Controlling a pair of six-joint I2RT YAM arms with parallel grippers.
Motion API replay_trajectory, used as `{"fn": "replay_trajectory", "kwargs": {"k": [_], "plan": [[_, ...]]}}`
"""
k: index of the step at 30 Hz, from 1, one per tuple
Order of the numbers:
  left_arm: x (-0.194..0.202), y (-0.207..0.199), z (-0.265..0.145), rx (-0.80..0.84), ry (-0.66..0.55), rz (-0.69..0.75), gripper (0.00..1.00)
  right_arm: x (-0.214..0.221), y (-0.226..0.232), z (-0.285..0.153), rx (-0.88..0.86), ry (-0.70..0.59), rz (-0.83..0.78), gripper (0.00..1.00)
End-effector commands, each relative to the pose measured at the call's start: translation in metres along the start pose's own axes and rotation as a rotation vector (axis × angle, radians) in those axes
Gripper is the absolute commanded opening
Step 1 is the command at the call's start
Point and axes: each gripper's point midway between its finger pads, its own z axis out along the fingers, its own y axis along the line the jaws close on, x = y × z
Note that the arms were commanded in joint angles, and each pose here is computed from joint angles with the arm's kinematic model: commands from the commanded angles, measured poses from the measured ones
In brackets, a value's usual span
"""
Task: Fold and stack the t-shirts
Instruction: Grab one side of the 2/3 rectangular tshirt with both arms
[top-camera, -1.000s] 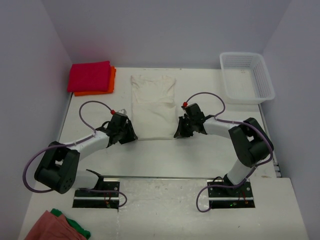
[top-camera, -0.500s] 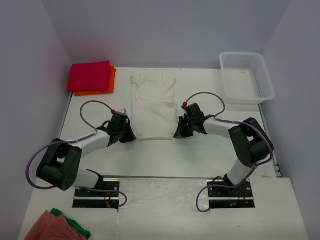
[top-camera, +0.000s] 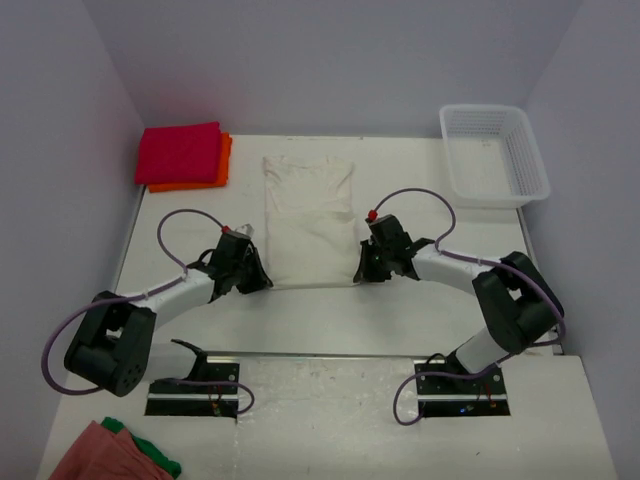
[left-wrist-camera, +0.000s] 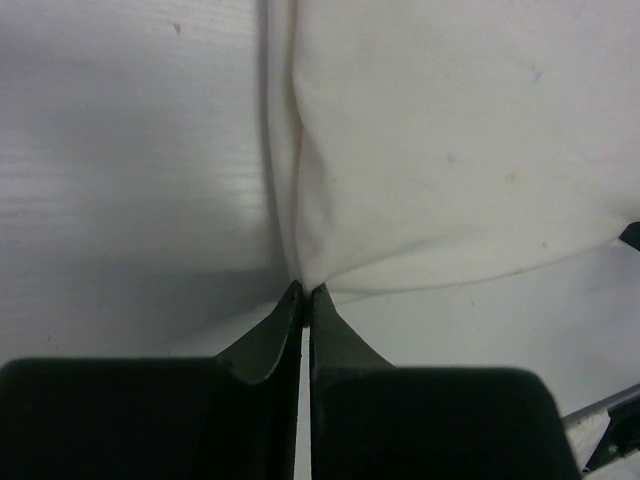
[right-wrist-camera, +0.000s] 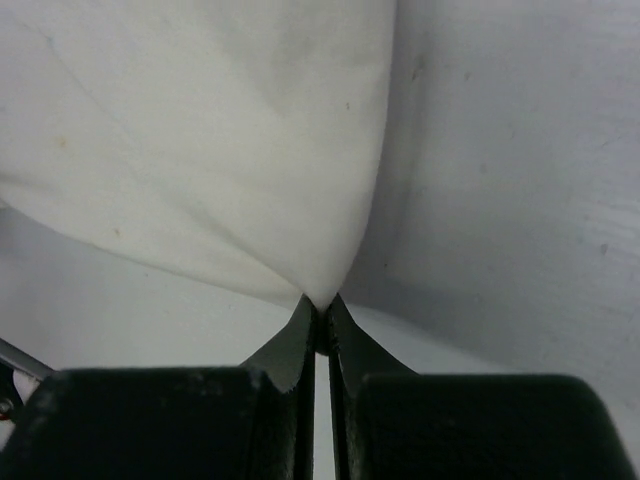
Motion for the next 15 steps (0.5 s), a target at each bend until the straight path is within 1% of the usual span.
{"fn": "replay_trajectory", "kwargs": {"k": [1, 3, 4, 6, 7, 13, 15], "plan": [[0.018, 0.003, -0.02, 0.016, 0.035, 0.031, 0.0, 0.009, -0.009, -0.022, 0.11, -0.037, -0.035, 0.0], [0.025, 0.006, -0.03, 0.001, 0.046, 0.04, 0.0, 0.018, -0.002, -0.029, 0.114, -0.046, -0.06, 0.0], [0.024, -0.001, -0.039, 0.027, 0.025, 0.049, 0.0, 0.022, 0.0, -0.031, 0.114, -0.044, -0.065, 0.0], [0.031, -0.001, -0.048, 0.038, 0.043, 0.048, 0.0, 0.033, 0.003, -0.035, 0.121, -0.041, -0.073, 0.0], [0.033, -0.008, -0.055, 0.068, 0.03, 0.052, 0.0, 0.035, 0.006, -0.039, 0.112, -0.05, -0.076, 0.0], [0.062, -0.021, -0.081, 0.127, 0.062, 0.083, 0.0, 0.056, 0.009, -0.053, 0.123, -0.054, -0.083, 0.0], [0.071, -0.017, -0.087, 0.121, 0.081, 0.081, 0.0, 0.066, 0.015, -0.062, 0.118, -0.055, -0.088, 0.0]]}}
